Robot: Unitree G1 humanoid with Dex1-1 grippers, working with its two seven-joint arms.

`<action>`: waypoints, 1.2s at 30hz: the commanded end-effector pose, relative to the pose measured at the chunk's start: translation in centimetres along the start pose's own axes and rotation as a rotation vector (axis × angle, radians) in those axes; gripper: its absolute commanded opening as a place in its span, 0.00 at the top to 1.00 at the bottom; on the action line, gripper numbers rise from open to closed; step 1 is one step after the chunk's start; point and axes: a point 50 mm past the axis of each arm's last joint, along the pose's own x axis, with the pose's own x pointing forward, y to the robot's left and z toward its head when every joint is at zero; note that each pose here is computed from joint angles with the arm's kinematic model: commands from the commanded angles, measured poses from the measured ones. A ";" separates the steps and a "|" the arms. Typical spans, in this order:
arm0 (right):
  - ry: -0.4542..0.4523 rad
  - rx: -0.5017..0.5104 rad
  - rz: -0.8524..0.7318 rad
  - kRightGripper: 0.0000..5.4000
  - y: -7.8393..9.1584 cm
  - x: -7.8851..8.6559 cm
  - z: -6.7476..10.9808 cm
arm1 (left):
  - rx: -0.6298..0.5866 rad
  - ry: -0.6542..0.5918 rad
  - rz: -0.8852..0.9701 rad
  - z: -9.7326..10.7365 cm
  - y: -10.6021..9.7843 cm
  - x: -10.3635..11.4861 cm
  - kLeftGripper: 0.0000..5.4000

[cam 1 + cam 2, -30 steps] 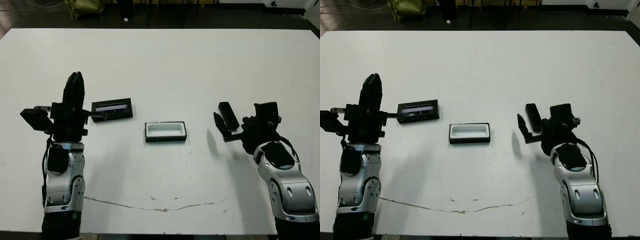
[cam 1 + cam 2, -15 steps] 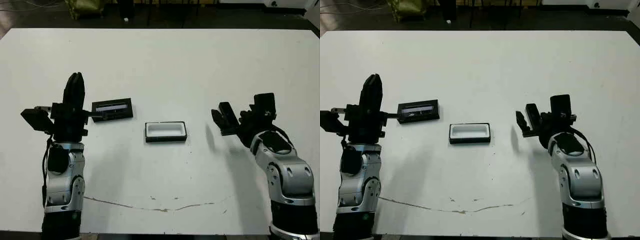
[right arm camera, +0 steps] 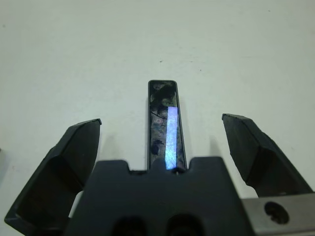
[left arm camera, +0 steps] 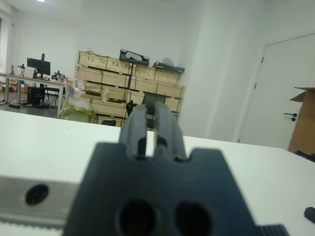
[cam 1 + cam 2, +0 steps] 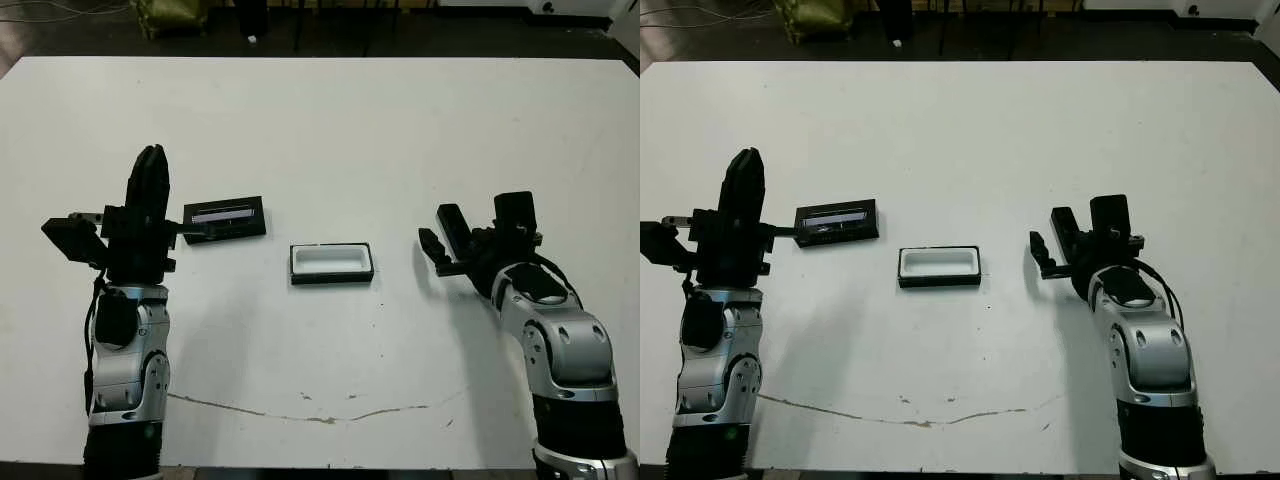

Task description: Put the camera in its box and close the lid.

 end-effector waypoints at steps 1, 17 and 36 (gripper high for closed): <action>0.042 -0.014 -0.009 0.00 -0.3 0.0 -1.0 | 0.013 0.032 0.006 -0.4 0.5 -0.5 1.00; 0.073 0.005 -0.011 0.17 -0.4 0.3 -2.7 | 0.010 0.032 0.002 -0.4 0.6 -0.5 1.00; 0.028 0.018 -0.058 0.79 -0.2 0.1 -4.3 | 0.015 0.034 0.009 -0.4 0.6 -0.5 1.00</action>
